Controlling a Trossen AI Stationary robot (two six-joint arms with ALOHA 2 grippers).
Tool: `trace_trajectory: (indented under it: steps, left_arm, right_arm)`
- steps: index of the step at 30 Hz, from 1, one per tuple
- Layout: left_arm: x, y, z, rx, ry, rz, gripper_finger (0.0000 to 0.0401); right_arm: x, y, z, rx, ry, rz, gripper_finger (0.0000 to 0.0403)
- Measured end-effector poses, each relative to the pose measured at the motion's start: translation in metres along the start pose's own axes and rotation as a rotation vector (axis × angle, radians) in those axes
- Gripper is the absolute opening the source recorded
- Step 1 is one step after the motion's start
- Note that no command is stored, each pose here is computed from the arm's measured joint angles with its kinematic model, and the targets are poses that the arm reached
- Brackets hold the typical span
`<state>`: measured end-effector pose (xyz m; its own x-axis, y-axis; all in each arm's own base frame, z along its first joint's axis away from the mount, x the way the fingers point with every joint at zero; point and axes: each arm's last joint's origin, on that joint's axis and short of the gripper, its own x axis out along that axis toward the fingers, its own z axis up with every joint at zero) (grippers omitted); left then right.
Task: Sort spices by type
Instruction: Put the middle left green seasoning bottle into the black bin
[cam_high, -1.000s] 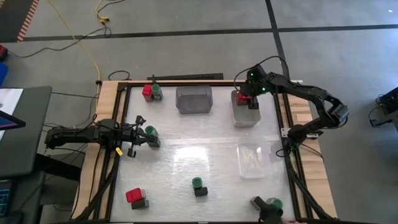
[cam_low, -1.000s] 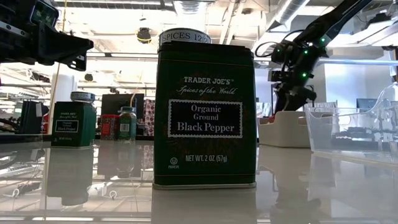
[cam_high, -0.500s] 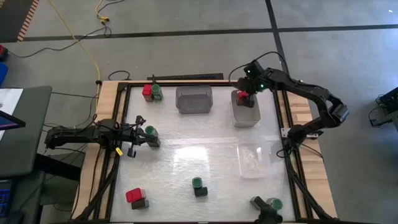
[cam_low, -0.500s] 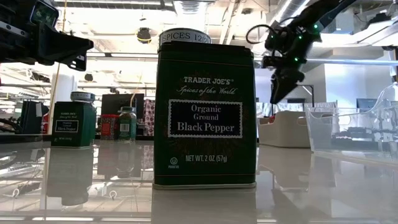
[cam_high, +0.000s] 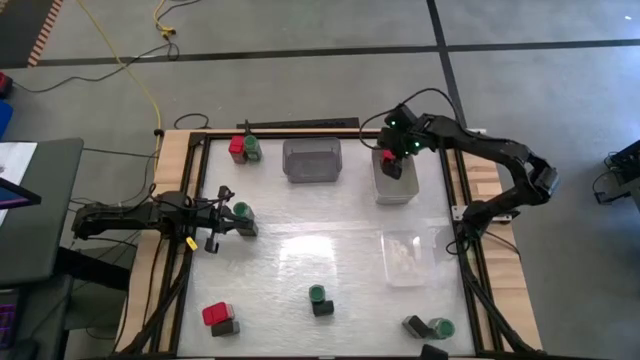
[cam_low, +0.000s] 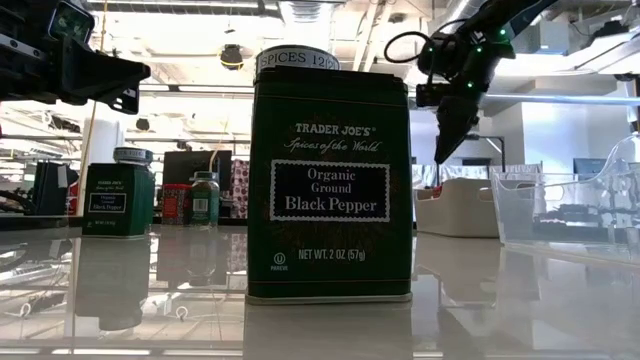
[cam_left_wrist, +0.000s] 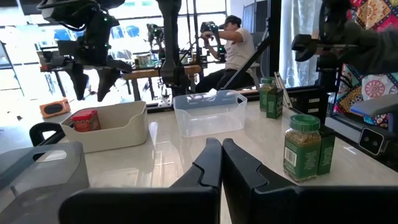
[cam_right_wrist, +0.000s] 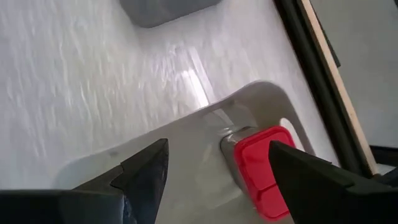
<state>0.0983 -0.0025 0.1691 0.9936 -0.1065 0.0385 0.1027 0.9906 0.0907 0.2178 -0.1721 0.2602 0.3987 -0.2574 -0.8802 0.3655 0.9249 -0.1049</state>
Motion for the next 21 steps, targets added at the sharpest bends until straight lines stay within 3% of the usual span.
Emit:
trace_trajectory:
  steps: [8,15,21]
  left_arm:
    - [0.0,0.0,0.0,0.0,0.0,0.0,0.0]
    - [0.0,0.0,0.0,0.0,0.0,0.0,0.0]
    - [0.0,0.0,0.0,0.0,0.0,0.0,0.0]
  right_arm:
    - [-0.023,0.012,0.004,0.072,-0.105,-0.021,0.0306]
    - [-0.061,0.025,0.0,0.119,-0.209,-0.162,0.0306]
    - [-0.092,0.043,-0.008,0.186,-0.314,-0.13,0.0306]
